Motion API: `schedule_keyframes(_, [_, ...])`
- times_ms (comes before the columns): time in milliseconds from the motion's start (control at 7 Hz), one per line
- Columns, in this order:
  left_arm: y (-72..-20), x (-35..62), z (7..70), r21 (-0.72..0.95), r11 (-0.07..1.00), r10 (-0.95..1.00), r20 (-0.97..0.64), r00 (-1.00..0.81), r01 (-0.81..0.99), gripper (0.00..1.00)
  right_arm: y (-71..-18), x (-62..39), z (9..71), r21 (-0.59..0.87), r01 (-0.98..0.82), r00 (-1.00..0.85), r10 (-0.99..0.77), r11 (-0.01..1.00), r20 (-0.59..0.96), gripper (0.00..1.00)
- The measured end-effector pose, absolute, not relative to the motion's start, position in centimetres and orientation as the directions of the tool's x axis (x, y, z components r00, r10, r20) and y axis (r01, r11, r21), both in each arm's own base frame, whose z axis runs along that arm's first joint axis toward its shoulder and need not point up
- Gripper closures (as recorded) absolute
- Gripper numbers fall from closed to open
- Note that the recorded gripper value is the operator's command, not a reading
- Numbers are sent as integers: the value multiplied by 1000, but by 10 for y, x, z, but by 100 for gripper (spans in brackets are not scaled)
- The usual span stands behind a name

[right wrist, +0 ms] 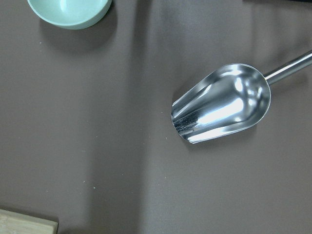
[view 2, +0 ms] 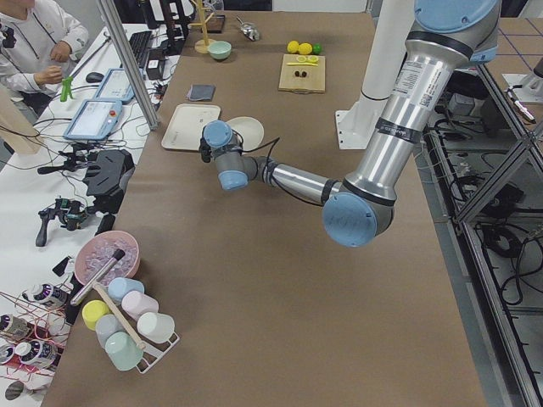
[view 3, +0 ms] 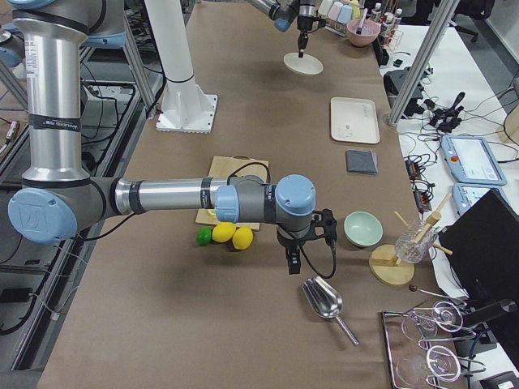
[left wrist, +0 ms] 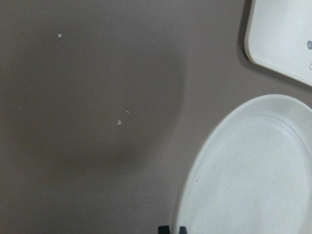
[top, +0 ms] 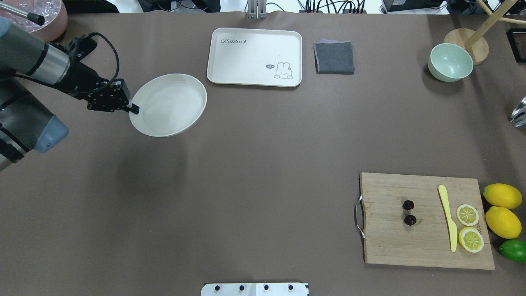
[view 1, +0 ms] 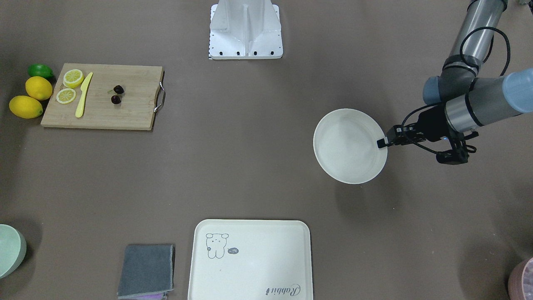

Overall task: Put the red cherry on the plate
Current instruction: 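Push the white plate with the left gripper toward the table center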

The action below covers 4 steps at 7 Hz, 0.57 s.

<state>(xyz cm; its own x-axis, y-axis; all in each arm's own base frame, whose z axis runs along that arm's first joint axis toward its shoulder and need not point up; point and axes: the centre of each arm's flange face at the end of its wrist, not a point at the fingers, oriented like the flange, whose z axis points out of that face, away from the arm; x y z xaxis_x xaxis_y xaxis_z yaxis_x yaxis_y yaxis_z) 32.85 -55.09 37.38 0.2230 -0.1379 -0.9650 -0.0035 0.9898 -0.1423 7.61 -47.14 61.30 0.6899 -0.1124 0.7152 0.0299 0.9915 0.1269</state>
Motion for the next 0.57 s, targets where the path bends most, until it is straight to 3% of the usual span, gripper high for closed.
schedule_keyframes(571, [-500, 455, 268, -110, 992, -126, -931, 341, 66, 100, -471, 76, 613, 126, 30, 690, -112, 992, 715, 0])
